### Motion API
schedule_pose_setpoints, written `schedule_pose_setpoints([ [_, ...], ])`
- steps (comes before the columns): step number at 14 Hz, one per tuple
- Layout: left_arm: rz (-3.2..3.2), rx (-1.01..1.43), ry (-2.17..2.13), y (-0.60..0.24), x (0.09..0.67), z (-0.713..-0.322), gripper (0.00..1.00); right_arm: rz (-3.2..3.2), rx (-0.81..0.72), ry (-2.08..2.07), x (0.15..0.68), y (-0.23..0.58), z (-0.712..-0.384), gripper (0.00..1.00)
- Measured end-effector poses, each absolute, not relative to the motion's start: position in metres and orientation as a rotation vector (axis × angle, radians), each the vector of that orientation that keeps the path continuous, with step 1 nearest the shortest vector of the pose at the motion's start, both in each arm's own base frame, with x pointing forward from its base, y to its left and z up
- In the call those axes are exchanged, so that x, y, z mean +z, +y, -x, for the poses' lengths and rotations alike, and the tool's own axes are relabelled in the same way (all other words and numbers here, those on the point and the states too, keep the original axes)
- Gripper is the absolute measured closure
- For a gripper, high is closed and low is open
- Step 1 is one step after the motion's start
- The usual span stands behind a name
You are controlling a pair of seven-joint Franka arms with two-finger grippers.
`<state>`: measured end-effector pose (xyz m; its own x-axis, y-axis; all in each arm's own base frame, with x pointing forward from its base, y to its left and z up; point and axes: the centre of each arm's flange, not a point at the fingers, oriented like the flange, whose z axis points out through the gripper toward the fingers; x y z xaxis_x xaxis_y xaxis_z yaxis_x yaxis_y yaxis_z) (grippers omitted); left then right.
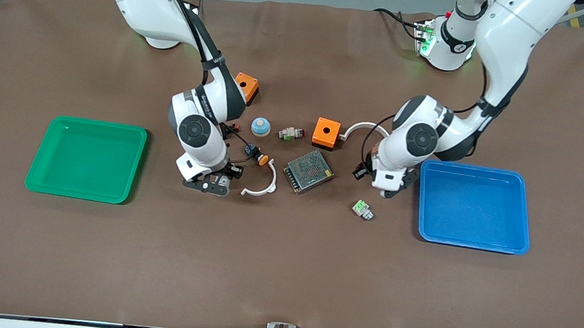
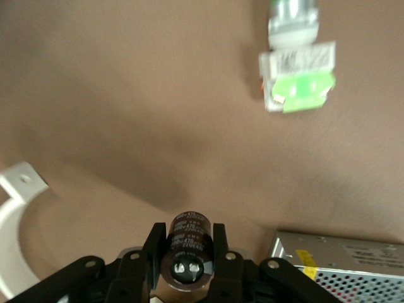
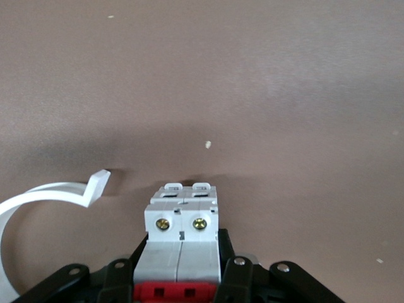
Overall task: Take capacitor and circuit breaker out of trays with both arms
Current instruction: 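Lower the breaker with the right gripper while the left gripper lowers the capacitor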
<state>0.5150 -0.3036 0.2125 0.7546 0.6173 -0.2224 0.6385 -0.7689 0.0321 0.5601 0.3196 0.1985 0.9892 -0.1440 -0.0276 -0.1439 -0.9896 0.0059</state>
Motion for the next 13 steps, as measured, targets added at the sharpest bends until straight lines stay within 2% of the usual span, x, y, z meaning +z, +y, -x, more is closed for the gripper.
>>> schedule_pose_setpoints([
  [3, -2.843, -0.330, 1.032, -0.302, 0.201, -0.514, 0.65, -3.124, -0.043, -0.271, 0.191, 0.320, -0.560, 0.59],
  [4, -2.848, -0.321, 1.029, -0.300, 0.201, -0.515, 0.60, -3.126, -0.042, -0.282, 0.191, 0.321, -0.560, 0.59],
  [10, -2.854, -0.208, 1.006, -0.291, 0.227, -0.543, 0.02, -3.145, -0.062, -0.297, 0.191, 0.335, -0.552, 0.59],
  [11, -2.861, -0.174, 1.007, -0.288, 0.244, -0.555, 0.00, -3.145, -0.062, -0.296, 0.191, 0.335, -0.552, 0.53],
  [13, -2.911, -0.076, 0.987, -0.280, 0.293, -0.582, 0.00, -3.147, -0.048, -0.302, 0.194, 0.334, -0.556, 0.35],
])
